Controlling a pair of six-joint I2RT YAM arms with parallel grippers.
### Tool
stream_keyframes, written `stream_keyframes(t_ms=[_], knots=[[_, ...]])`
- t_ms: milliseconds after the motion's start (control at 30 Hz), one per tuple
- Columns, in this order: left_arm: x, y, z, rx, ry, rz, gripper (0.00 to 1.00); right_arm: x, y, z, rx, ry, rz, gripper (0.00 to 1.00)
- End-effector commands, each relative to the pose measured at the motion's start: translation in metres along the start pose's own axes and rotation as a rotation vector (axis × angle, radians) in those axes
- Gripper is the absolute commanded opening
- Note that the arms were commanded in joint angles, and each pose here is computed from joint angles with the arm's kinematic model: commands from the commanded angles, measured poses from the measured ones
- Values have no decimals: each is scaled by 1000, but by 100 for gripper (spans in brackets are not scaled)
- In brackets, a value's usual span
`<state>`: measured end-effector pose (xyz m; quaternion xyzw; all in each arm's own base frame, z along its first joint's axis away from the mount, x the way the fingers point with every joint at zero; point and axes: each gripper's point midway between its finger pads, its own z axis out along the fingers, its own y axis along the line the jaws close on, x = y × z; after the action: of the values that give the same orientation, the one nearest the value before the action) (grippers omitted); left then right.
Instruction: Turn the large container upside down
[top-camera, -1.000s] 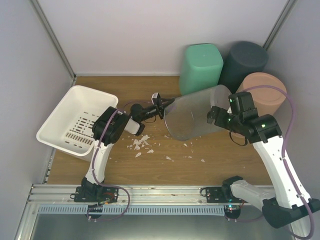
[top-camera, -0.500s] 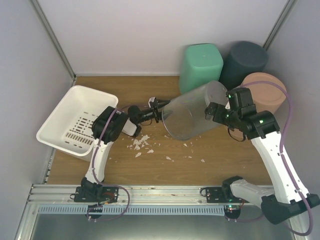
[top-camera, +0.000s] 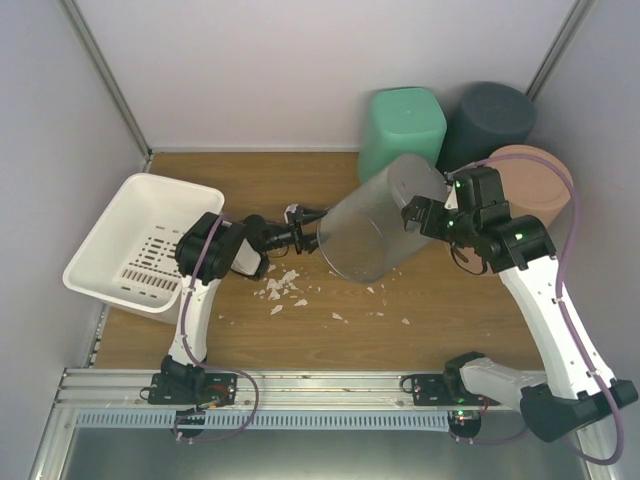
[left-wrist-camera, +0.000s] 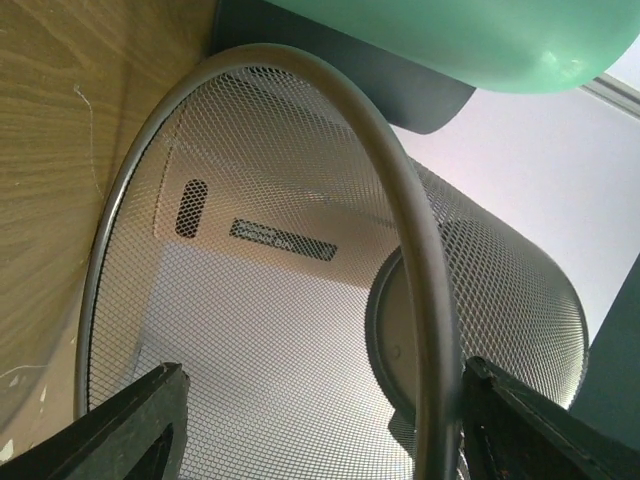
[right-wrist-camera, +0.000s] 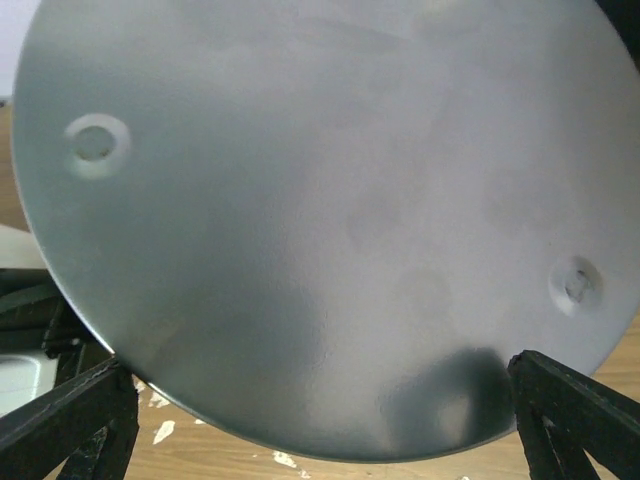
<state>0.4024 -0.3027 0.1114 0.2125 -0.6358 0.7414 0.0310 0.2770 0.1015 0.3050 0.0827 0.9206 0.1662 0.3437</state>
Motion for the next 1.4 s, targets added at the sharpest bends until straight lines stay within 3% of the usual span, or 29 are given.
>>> stream_keyframes(t_ms=[0,200,467,833,867,967,1367], knots=[[25,-20,-1,21,103,161,73,3,27,-1,-131,31,-34,100],[16,-9,3,-71,117,189,74,9,65,-10,-346,42,-87,100],[-6,5,6,-229,62,197,76,23,71,-4,-375,79,-105,100],[-38,18,31,-523,-5,314,78,41,97,-4,-505,114,-157,100],[-40,23,32,-563,-8,316,77,45,99,-2,-506,125,-162,100],[-44,32,40,-654,-4,331,64,53,109,5,-526,151,-184,100],[-67,44,83,-699,8,447,71,81,156,25,-561,215,-281,100]])
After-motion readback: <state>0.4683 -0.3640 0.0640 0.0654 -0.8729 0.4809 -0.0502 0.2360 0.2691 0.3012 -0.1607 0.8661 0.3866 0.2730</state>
